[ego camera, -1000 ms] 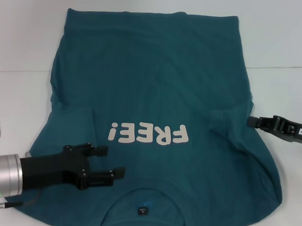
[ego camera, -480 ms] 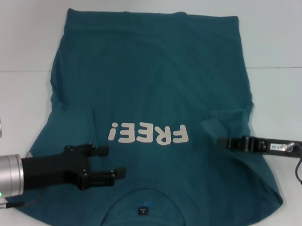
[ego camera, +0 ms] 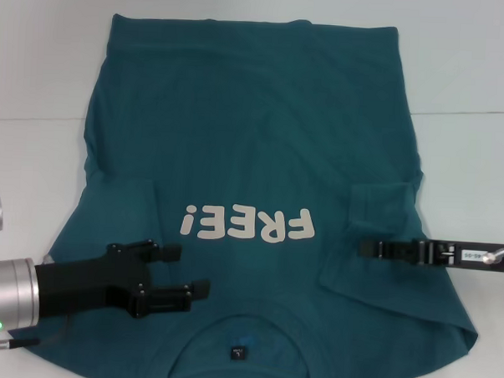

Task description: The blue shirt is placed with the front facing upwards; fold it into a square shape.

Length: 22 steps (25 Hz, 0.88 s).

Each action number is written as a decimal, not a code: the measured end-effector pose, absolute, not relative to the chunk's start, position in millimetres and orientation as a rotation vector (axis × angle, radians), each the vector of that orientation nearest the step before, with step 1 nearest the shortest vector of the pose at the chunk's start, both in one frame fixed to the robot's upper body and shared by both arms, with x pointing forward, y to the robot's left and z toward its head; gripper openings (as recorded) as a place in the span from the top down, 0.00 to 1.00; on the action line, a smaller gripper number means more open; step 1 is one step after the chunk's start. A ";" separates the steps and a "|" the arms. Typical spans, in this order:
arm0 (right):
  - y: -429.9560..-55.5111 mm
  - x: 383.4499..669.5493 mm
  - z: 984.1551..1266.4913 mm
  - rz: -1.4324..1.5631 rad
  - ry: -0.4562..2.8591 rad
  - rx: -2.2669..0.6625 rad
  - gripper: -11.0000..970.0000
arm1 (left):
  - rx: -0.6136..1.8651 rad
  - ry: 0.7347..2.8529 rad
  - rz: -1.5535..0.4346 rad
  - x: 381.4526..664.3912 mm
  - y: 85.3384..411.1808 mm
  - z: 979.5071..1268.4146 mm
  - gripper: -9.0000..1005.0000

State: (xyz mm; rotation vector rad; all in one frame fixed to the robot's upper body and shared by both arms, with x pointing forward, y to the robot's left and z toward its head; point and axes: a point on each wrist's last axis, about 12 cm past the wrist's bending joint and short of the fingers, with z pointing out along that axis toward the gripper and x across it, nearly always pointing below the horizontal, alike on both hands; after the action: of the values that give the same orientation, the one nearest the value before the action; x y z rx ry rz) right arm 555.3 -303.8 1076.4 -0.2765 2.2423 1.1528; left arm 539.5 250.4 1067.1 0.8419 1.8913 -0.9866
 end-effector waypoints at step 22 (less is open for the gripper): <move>-342.2 524.7 1060.6 1.004 1.988 -0.178 0.05 | 0.843 1.878 -0.992 540.6 249.2 1069.6 0.13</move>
State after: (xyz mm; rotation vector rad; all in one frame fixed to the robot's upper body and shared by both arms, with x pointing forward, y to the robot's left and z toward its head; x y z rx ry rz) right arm 524.7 -342.2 1060.6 -0.1778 1.9882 1.0041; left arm 540.6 249.2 1069.6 0.8433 1.8780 -0.9924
